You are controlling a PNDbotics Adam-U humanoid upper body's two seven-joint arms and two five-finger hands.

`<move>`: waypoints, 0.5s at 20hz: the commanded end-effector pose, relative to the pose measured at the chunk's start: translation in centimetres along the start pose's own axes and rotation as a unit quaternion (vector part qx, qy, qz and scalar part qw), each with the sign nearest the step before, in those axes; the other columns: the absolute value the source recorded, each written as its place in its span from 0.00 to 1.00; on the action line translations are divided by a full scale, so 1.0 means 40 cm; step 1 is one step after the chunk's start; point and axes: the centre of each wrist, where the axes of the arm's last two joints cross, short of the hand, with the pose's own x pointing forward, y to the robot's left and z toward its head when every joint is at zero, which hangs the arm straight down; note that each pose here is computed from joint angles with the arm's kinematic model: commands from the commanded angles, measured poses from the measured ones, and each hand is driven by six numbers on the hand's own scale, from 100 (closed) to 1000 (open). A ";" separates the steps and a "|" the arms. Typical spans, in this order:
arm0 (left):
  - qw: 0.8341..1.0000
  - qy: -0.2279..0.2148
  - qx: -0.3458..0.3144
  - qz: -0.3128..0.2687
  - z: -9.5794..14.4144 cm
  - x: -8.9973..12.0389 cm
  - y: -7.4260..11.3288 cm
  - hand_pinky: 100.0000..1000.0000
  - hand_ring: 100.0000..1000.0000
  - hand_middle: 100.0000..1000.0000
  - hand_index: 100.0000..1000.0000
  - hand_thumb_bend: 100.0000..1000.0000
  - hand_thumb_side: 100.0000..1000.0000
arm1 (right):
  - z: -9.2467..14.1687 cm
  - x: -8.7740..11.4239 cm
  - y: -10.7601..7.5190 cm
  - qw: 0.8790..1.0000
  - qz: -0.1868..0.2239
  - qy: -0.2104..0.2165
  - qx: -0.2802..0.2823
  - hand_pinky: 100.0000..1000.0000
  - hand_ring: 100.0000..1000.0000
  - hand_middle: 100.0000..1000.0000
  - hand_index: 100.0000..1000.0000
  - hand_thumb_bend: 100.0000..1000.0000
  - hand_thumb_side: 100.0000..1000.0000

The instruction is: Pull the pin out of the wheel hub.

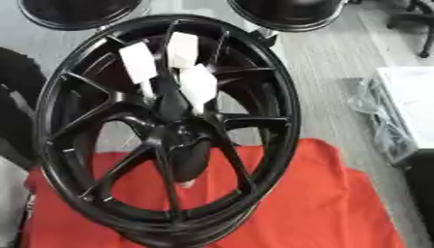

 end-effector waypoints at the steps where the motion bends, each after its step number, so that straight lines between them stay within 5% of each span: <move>1: 1.000 -0.019 0.002 -0.009 -0.012 0.025 0.012 0.60 0.80 0.70 0.68 0.26 0.65 | 0.007 -0.075 -0.030 0.997 0.032 0.059 -0.042 0.67 0.53 0.56 0.66 0.33 0.00; 7: 1.000 -0.019 0.002 -0.010 -0.012 0.025 0.012 0.60 0.80 0.70 0.68 0.26 0.65 | 0.050 -0.179 -0.015 0.986 0.074 0.142 -0.041 0.73 0.65 0.66 0.73 0.40 0.01; 9: 1.000 -0.018 0.001 -0.010 -0.012 0.025 0.012 0.60 0.80 0.70 0.68 0.26 0.65 | 0.059 -0.194 -0.013 0.984 0.077 0.157 -0.034 0.78 0.73 0.75 0.81 0.43 0.19; 10: 1.000 -0.019 0.001 -0.009 -0.012 0.025 0.012 0.60 0.80 0.70 0.68 0.26 0.65 | 0.062 -0.198 -0.012 0.983 0.079 0.162 -0.033 0.78 0.74 0.75 0.81 0.43 0.20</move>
